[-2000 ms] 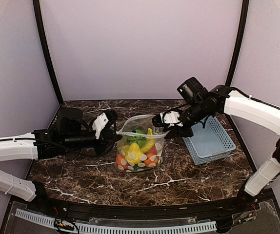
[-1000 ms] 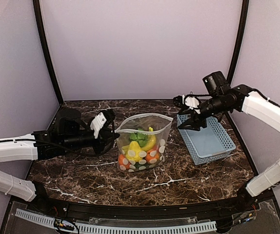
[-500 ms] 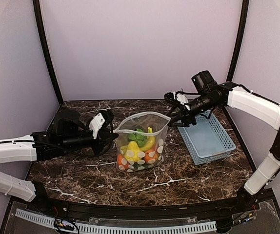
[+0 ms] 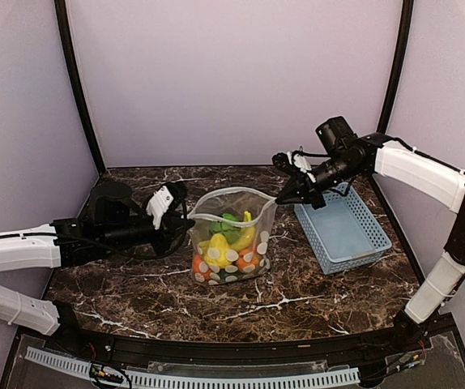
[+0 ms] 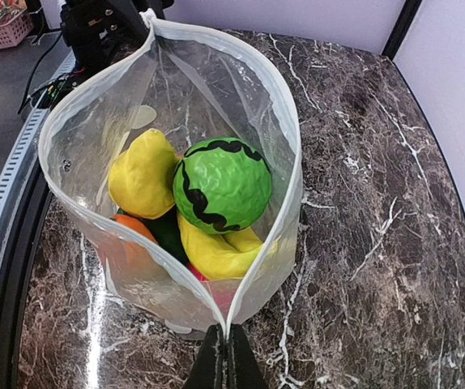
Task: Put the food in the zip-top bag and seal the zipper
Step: Adjust the zipper food storage bag at the center of the board.
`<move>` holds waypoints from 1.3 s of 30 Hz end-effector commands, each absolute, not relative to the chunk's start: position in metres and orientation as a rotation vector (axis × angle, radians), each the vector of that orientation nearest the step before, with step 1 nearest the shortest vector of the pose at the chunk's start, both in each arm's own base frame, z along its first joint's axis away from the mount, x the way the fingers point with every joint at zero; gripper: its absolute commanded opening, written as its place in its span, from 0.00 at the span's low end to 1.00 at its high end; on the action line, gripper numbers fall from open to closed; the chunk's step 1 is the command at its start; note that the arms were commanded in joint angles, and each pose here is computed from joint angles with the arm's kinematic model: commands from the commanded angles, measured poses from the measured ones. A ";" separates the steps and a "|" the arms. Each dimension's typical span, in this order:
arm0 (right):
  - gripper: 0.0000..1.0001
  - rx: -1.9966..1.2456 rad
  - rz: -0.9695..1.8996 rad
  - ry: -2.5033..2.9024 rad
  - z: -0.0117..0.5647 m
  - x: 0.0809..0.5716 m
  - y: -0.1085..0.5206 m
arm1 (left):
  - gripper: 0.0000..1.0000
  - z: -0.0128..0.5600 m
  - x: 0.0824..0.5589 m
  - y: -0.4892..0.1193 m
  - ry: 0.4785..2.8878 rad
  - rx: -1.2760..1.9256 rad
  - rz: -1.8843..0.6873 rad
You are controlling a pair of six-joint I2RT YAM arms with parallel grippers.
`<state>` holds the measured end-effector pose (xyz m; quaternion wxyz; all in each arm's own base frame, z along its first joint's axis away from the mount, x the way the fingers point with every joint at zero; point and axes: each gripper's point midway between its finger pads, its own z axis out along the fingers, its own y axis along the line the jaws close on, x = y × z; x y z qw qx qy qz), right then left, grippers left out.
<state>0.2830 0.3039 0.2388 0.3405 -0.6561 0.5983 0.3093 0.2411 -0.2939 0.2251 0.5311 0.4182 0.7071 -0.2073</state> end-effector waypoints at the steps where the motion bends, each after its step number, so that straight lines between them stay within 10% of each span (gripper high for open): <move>1: 0.00 -1.704 0.767 1.534 0.253 0.280 0.298 | 0.01 0.231 0.243 -0.286 1.683 0.952 -0.491; 34: 0.00 -1.729 0.646 1.709 0.217 0.256 0.248 | 0.01 0.241 0.226 -0.316 1.585 0.962 -0.771; 39: 0.00 -1.721 0.655 1.707 0.217 0.257 0.249 | 0.18 0.235 0.221 -0.328 1.563 0.974 -0.866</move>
